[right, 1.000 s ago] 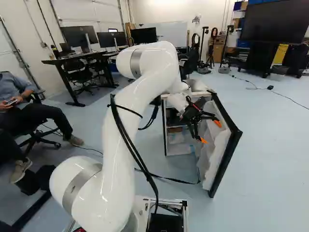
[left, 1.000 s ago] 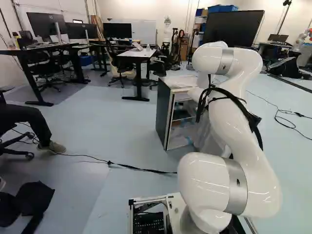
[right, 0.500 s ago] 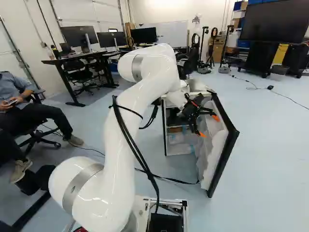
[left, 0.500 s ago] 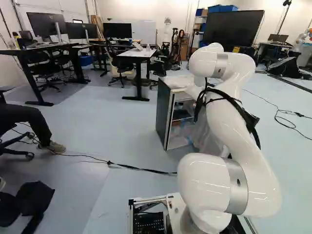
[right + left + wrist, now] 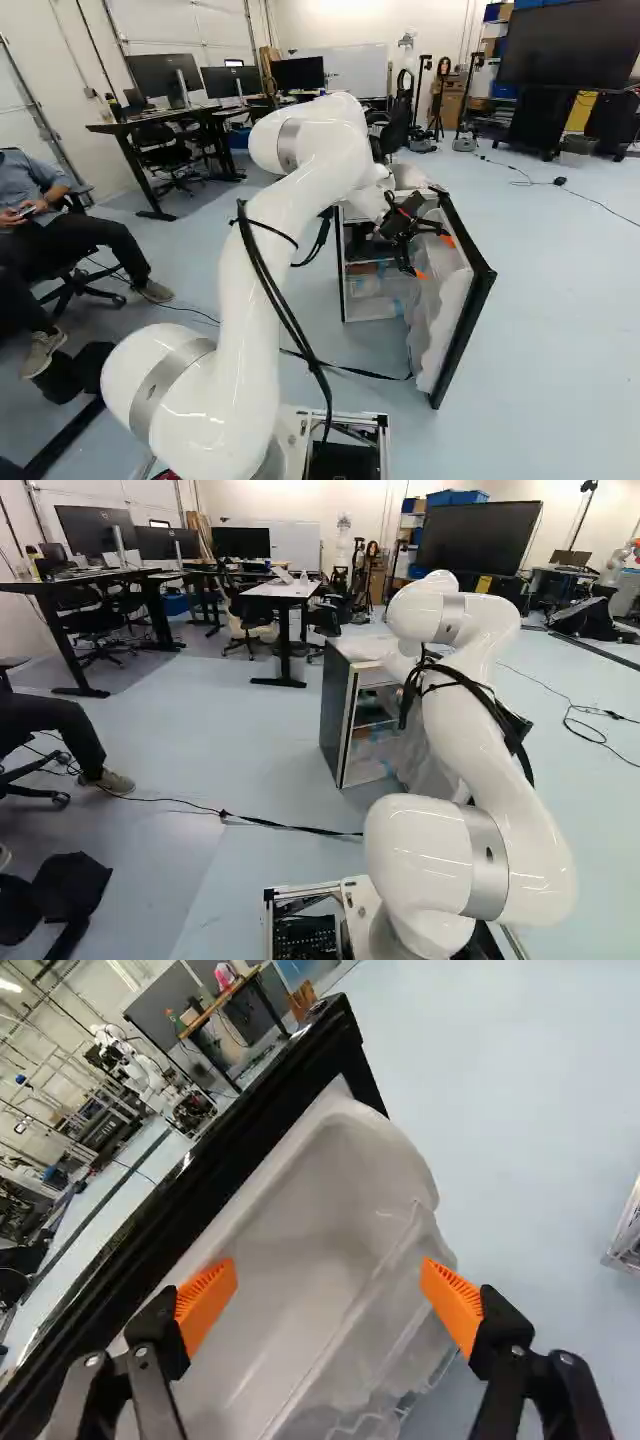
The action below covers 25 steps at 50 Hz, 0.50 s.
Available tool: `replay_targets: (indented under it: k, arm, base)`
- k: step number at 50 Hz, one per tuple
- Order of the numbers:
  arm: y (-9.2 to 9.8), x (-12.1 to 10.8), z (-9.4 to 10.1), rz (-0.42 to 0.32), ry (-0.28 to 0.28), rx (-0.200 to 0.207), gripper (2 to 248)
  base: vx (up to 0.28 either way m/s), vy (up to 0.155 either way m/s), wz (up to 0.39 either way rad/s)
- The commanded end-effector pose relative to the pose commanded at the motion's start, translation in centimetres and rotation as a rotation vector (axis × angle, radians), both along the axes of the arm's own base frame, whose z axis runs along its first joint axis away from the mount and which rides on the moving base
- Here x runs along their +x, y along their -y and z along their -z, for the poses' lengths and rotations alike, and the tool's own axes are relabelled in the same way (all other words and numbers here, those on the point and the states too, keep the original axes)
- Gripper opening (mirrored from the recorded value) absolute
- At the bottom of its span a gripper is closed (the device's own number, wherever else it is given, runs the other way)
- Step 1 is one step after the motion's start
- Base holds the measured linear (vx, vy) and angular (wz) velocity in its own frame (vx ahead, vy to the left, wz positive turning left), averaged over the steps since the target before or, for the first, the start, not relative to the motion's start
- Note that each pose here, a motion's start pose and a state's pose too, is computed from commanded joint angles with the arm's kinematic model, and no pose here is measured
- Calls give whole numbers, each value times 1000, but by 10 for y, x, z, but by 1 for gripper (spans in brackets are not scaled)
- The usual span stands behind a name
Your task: Open the fridge door
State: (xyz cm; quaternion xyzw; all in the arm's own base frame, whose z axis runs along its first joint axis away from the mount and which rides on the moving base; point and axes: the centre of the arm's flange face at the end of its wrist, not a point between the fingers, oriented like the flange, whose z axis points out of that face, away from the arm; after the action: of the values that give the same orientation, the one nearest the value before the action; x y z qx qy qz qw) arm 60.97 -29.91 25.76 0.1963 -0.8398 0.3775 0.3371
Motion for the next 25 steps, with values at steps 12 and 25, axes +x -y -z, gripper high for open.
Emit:
replay_targets:
  k: [12,25]
  arm:
    - [18,2,-1,24,19,-7,247]
    - [49,-4,-2,69,37,-15,247]
  base:
    - [0,0,0]
    - [0,0,0]
